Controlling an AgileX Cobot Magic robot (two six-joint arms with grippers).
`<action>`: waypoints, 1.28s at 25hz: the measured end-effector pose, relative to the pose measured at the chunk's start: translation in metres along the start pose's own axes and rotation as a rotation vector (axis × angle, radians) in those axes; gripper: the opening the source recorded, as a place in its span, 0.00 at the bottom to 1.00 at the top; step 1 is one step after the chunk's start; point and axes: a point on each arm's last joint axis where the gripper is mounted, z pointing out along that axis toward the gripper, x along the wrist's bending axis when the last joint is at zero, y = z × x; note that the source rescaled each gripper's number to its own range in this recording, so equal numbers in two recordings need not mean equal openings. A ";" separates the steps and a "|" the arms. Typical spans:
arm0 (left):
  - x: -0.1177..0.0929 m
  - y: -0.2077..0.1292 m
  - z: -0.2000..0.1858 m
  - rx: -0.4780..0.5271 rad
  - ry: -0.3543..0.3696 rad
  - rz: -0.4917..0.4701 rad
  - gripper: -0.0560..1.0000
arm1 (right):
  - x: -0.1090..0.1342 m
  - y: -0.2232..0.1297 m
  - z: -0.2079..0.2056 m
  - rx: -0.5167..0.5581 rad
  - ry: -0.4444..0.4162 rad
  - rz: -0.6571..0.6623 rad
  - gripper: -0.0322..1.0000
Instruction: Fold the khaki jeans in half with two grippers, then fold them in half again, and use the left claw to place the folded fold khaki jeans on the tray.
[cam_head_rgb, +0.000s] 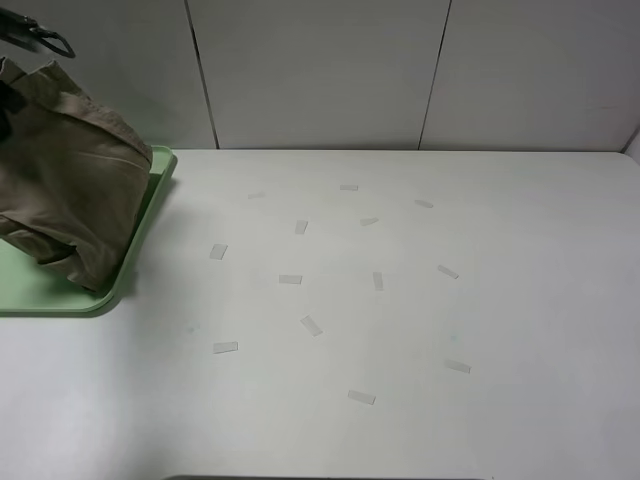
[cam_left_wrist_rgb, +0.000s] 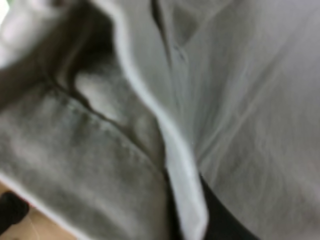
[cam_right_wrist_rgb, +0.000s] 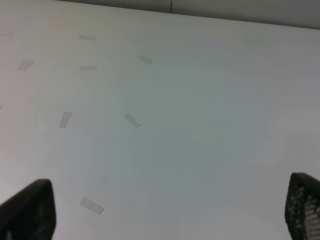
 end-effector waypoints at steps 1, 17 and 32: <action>0.000 0.000 0.000 0.004 -0.002 -0.005 0.19 | 0.000 0.000 0.000 0.000 0.000 0.000 1.00; -0.003 -0.023 -0.067 0.013 0.060 -0.191 0.75 | 0.000 0.000 0.000 0.000 0.000 0.000 1.00; -0.017 -0.033 -0.087 -0.053 -0.005 -0.235 0.75 | 0.000 0.000 0.000 0.000 0.000 0.000 1.00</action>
